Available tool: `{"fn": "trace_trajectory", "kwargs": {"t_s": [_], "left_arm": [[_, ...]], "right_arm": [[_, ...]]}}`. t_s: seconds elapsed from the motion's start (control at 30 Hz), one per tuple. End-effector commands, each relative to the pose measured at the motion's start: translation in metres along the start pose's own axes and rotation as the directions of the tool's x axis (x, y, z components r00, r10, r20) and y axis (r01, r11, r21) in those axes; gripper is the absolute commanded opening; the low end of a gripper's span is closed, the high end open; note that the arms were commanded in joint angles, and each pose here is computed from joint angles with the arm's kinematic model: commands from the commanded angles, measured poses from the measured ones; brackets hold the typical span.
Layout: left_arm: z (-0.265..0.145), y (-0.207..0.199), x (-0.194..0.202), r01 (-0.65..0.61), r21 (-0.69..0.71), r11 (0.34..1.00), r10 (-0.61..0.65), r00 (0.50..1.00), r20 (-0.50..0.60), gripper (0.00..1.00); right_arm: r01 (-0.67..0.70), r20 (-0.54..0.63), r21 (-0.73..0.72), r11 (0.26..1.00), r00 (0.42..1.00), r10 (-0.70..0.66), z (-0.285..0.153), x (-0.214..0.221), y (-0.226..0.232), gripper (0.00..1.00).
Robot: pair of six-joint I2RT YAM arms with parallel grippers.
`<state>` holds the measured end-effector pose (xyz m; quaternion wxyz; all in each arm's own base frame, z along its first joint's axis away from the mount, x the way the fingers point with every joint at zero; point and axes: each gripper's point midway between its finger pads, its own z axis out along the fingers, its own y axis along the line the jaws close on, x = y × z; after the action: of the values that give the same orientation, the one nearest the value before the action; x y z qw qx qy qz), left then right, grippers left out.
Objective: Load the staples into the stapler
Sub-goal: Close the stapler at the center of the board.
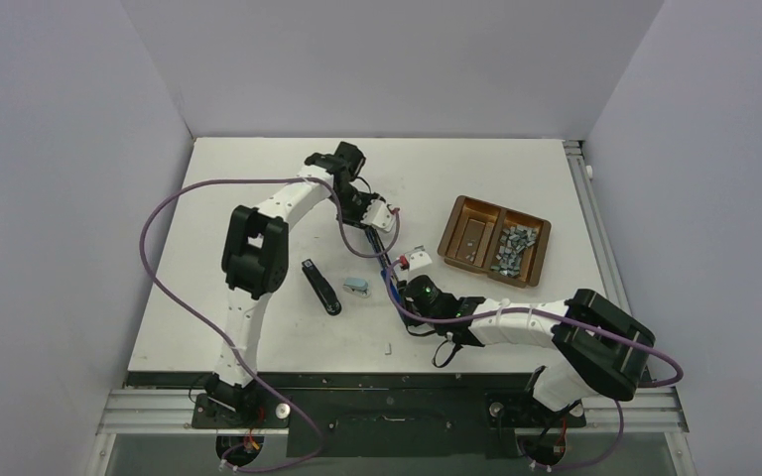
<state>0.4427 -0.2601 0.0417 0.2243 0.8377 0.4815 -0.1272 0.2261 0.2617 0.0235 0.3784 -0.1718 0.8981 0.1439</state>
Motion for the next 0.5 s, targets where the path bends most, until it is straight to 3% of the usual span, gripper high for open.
{"fn": "trace_trajectory", "kwargs": {"t_s": [0.0,0.47], "left_arm": [[-0.034,-0.026,-0.087,-0.079,0.040,0.996,0.070,0.980,0.187,0.17],[-0.049,-0.057,-0.142,-0.130,0.095,0.987,0.100,0.956,0.277,0.14]], "right_arm": [[-0.048,0.036,0.007,0.999,0.998,0.048,0.013,-0.004,-0.004,0.09],[-0.100,0.082,0.056,0.993,0.992,0.095,0.026,-0.010,-0.010,0.08]]}}
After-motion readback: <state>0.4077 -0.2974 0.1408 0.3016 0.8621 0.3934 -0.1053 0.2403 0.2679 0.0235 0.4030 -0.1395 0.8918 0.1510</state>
